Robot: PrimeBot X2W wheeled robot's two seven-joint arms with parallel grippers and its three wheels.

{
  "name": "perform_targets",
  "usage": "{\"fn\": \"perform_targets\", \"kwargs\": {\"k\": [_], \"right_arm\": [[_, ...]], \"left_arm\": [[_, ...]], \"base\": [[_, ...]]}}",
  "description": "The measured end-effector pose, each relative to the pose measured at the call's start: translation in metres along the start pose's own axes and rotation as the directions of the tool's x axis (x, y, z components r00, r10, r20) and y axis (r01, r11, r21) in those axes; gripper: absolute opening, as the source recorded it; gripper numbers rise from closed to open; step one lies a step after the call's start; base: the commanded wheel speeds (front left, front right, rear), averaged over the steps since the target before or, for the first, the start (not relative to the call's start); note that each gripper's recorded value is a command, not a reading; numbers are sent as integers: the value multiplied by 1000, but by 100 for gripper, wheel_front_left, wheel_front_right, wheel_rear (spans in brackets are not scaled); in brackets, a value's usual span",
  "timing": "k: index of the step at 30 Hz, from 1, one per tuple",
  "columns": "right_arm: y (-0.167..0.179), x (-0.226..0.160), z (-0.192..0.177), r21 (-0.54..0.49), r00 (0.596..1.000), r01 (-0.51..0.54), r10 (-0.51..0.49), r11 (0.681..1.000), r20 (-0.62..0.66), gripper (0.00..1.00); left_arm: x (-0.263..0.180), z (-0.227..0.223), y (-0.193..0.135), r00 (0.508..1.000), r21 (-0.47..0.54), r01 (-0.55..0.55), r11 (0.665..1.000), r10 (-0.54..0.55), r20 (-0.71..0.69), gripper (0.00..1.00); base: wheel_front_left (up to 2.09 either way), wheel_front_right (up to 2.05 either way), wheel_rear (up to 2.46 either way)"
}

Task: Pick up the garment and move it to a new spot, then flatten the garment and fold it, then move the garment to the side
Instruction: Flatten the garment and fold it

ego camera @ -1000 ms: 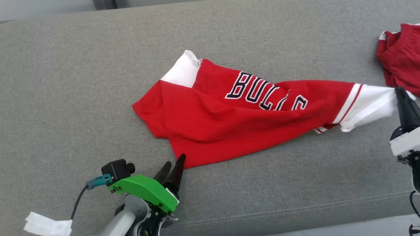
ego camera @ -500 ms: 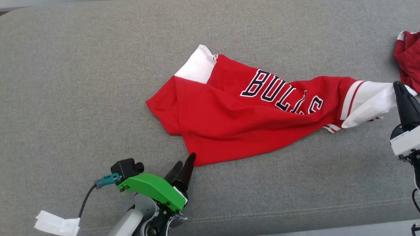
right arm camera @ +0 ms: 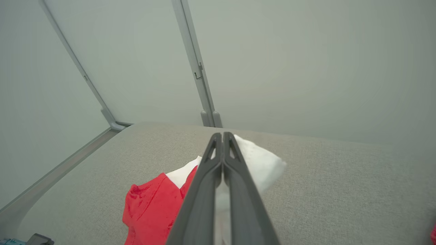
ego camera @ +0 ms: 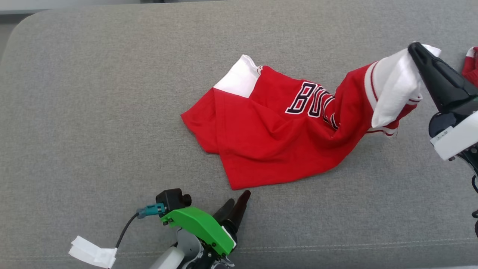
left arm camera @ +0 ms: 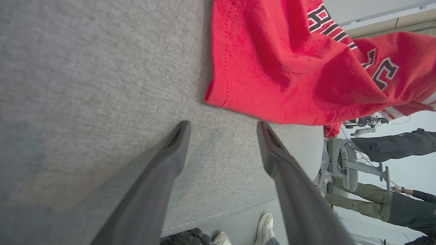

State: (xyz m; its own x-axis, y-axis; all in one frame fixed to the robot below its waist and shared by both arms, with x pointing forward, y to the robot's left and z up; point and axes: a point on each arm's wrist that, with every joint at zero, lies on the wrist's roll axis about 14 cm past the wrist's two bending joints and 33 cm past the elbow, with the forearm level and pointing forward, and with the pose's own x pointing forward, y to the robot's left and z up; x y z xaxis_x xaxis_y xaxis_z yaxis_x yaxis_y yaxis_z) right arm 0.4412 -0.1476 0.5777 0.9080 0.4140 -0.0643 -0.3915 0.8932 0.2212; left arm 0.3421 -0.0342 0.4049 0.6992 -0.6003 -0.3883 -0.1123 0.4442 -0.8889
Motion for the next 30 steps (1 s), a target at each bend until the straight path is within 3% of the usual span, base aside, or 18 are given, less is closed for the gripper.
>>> {"fn": "perform_targets", "kwargs": {"k": [4, 11, 16, 21, 30], "right_arm": [[36, 15, 10, -59, 989, -138, 134, 989, -56, 0], [69, 47, 53, -96, 971, -238, 236, 967, -36, 0], [81, 78, 70, -79, 968, -248, 243, 966, -62, 0], [91, 103, 58, -75, 955, -256, 240, 964, -174, 0], [107, 157, 51, -161, 944, -254, 209, 954, -255, 0]], "left_arm": [[-6, -5, 0, 1000, 4, 6, 1000, -6, -7, 100], [-18, 1, 4, 999, -14, -1, 1000, 1, 39, 100], [-29, 5, 10, 997, -42, -11, 999, 14, 76, 100], [-39, 6, -13, 991, -93, 76, 993, -65, 113, 100], [-49, 26, -37, 966, -148, 176, 973, -141, 218, 100]], "base": [[0, 0, 0], [0, 0, 0], [0, 0, 0], [0, 0, 0], [0, 0, 0]]}}
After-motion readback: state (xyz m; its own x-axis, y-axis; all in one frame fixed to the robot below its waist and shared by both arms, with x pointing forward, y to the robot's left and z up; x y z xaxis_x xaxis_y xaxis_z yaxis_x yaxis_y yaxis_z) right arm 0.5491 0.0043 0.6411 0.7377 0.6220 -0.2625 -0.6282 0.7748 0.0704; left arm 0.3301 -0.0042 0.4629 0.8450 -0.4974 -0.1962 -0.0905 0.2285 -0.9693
